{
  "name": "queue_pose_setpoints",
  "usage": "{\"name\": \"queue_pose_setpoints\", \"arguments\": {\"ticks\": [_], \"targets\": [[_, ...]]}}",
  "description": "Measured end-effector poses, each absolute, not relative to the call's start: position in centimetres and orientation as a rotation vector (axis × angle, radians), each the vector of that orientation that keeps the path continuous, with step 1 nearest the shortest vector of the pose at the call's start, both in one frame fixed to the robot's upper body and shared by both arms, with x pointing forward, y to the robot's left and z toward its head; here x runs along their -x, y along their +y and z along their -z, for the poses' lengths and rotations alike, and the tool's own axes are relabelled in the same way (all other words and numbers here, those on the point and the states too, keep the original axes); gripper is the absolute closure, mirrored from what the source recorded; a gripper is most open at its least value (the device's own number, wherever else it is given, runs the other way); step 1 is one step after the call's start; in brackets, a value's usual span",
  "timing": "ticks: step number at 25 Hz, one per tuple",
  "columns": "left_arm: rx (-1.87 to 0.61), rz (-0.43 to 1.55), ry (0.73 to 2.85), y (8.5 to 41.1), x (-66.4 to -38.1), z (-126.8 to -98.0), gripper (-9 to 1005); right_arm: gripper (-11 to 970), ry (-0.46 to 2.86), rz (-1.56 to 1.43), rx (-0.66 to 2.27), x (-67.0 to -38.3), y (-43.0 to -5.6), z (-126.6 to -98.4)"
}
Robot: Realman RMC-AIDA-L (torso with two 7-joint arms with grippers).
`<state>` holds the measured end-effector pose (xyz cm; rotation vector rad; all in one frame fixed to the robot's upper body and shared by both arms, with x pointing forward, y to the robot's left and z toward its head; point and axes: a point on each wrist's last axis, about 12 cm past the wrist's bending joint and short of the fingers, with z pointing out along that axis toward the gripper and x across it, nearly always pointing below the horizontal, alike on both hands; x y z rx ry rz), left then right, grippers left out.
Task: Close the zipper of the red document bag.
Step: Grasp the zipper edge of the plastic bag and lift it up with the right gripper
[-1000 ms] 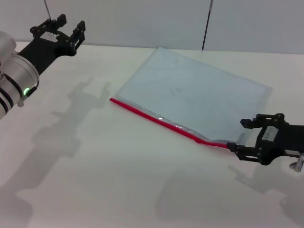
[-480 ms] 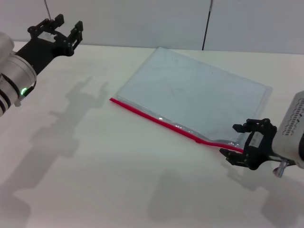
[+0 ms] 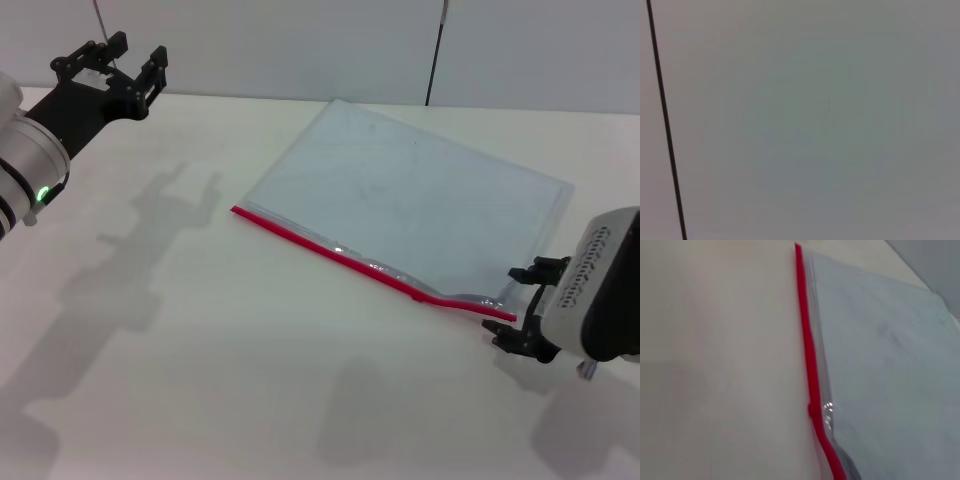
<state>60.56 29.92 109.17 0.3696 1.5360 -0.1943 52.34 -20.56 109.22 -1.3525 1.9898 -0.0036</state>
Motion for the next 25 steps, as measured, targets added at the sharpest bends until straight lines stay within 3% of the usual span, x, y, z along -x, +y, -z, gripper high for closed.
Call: {"name": "queue_pose_setpoints", "arguments": {"ticks": [25], "targets": [[-0.374, 0.190, 1.527, 30.1, -60.7, -109.5, 473, 274, 1.969, 0.106, 1.408, -51.7, -18.6, -109.3]]}}
